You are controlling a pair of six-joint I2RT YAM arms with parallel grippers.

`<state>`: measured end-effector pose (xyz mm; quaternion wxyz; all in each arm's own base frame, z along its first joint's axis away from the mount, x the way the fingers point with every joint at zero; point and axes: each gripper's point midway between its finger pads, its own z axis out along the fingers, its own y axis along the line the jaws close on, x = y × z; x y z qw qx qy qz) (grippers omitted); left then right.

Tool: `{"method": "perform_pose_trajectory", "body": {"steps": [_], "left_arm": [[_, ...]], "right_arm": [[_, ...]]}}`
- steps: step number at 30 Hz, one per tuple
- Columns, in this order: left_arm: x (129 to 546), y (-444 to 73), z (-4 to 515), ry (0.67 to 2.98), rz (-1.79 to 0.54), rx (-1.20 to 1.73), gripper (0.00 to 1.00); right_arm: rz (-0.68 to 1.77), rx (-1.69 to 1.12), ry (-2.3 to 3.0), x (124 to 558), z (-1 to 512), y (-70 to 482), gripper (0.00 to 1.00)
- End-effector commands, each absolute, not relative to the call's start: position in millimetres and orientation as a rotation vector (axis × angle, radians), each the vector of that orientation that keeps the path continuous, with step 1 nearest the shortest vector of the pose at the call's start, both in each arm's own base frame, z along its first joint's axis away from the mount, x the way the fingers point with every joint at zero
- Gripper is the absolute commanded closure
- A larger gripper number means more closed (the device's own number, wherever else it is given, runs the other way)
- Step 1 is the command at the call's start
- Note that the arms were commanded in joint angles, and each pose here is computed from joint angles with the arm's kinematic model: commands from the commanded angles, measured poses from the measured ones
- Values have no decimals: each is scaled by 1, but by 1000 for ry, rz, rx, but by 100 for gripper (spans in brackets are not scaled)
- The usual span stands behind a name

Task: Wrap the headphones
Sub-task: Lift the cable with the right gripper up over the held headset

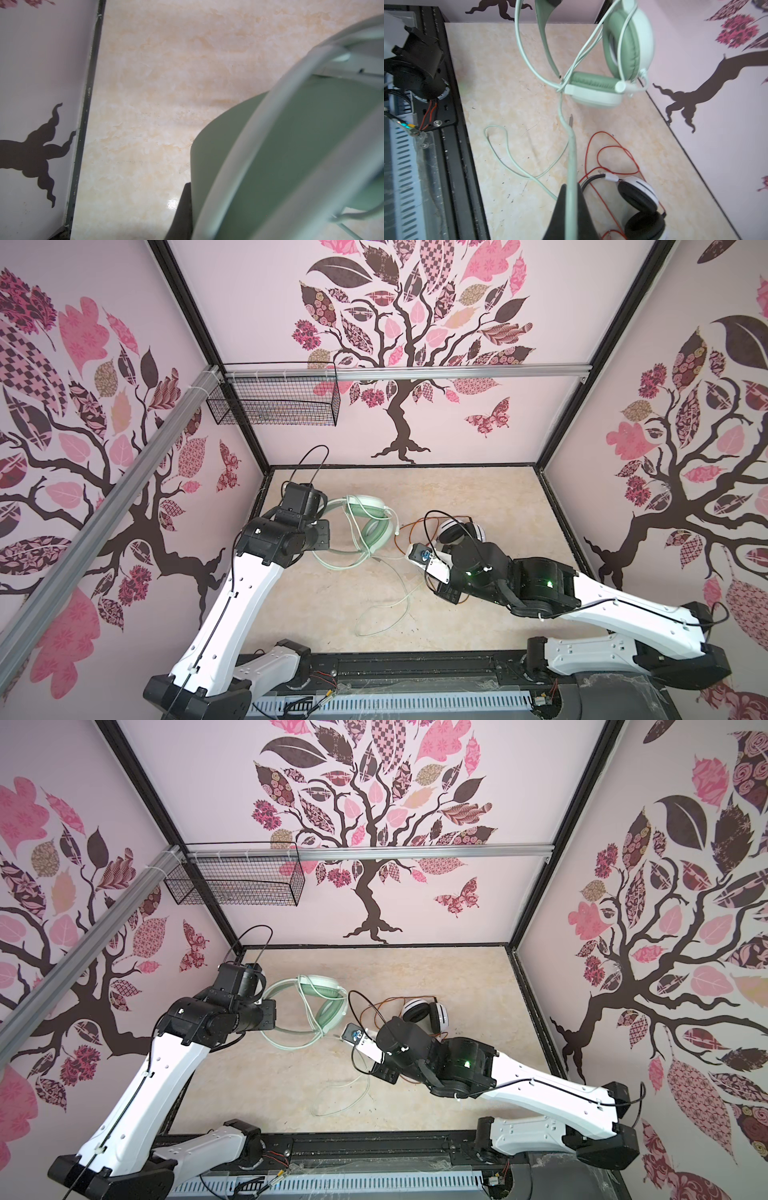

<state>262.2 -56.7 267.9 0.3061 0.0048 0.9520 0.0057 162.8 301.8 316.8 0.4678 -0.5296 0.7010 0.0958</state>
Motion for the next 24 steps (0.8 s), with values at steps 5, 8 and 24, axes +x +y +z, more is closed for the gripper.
{"method": "perform_pose_trajectory", "body": {"steps": [5, 8, 24], "left_arm": [[241, -84, 260, 2527, -43, 176, 100], [228, -93, 249, 2577, -92, 230, 100], [159, -157, 247, 2543, -491, 623, 100]], "right_arm": [[-133, -1330, 1585, 202, 344, 305, 100], [-227, -1344, 1501, 211, 350, 309, 100], [-127, -1366, 1215, 235, 359, 341, 100]]}}
